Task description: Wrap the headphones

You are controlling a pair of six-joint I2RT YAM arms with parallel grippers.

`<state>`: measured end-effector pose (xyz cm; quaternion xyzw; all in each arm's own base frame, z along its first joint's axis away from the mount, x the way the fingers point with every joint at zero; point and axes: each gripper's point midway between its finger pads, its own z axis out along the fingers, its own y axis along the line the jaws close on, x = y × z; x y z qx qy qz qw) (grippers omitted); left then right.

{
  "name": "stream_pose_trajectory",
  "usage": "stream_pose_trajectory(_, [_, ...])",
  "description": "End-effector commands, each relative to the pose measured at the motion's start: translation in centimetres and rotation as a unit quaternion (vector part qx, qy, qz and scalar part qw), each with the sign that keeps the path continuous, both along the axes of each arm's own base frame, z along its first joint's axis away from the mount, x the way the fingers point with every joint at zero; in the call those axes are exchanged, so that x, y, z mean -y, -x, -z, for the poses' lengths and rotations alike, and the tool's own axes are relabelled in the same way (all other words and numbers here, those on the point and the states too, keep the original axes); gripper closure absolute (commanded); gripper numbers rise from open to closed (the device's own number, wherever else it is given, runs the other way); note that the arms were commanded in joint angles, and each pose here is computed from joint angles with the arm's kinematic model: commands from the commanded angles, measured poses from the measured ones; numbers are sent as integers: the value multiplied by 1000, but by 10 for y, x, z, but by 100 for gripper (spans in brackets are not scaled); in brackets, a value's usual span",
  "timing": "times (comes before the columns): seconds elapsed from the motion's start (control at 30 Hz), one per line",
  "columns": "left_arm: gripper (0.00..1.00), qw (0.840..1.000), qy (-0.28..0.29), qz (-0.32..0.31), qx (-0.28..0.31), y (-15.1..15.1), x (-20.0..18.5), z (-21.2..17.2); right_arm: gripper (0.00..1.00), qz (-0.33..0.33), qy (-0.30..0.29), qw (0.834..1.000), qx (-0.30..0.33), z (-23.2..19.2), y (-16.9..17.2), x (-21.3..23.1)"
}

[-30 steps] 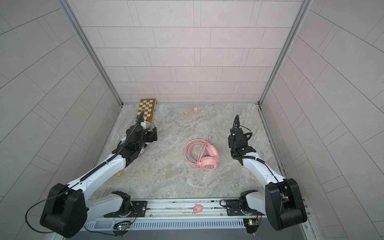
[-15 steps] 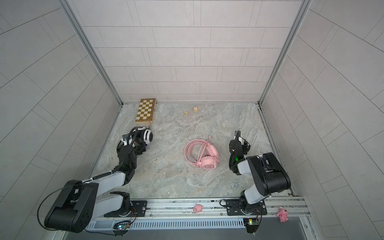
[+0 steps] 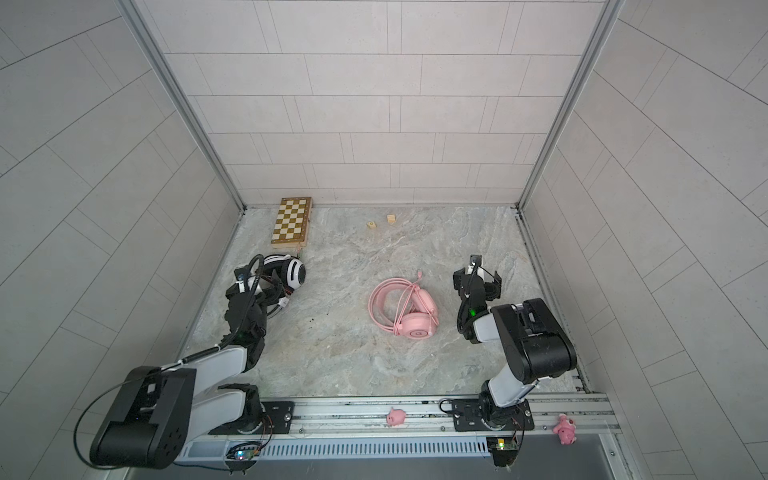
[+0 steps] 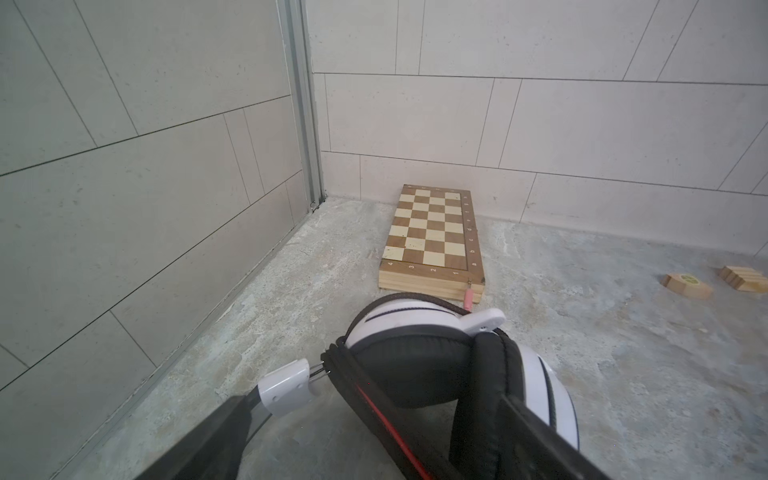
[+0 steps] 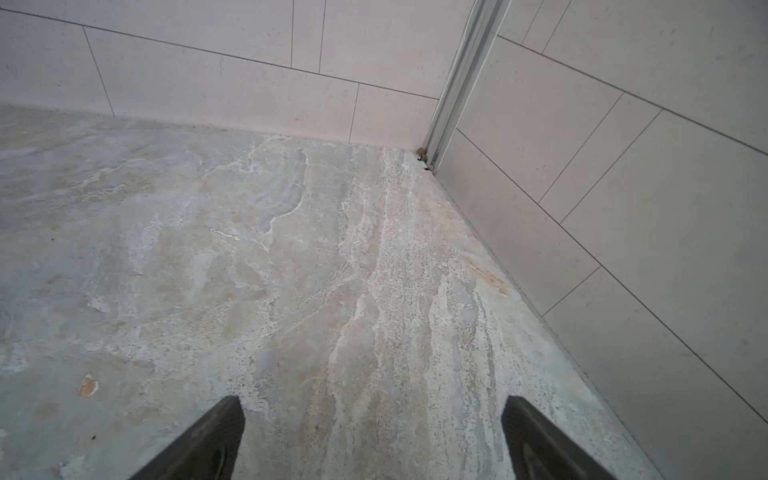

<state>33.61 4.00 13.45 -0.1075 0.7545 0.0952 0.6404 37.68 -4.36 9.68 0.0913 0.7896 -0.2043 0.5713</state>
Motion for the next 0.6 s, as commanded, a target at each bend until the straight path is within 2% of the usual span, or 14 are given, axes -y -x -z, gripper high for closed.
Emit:
stream_pose_trajectory(0.0, [3,1000,2,27,4,0,6,16,1,-3,4,1000,17,-5,1,0])
stream_pose_trajectory(0.13, [2,998,-1,54,-29,-39,12,40,1,-3,5,1000,15,-5,1,0])
stream_pose_trajectory(0.23, [2,993,0,72,-91,-43,19,45,1,-2,4,1000,10,-4,-1,0])
stream_pose_trajectory(0.37, [0,997,-3,53,-54,-52,12,41,1,-2,5,1000,12,-4,-1,0])
stream_pose_trajectory(0.47, [0,996,2,49,-76,-48,11,43,1,-4,5,1000,14,-4,-1,-1])
stream_pose_trajectory(0.57, [0,996,-2,51,-67,-54,12,43,1,-5,5,1000,15,-5,-1,-1])
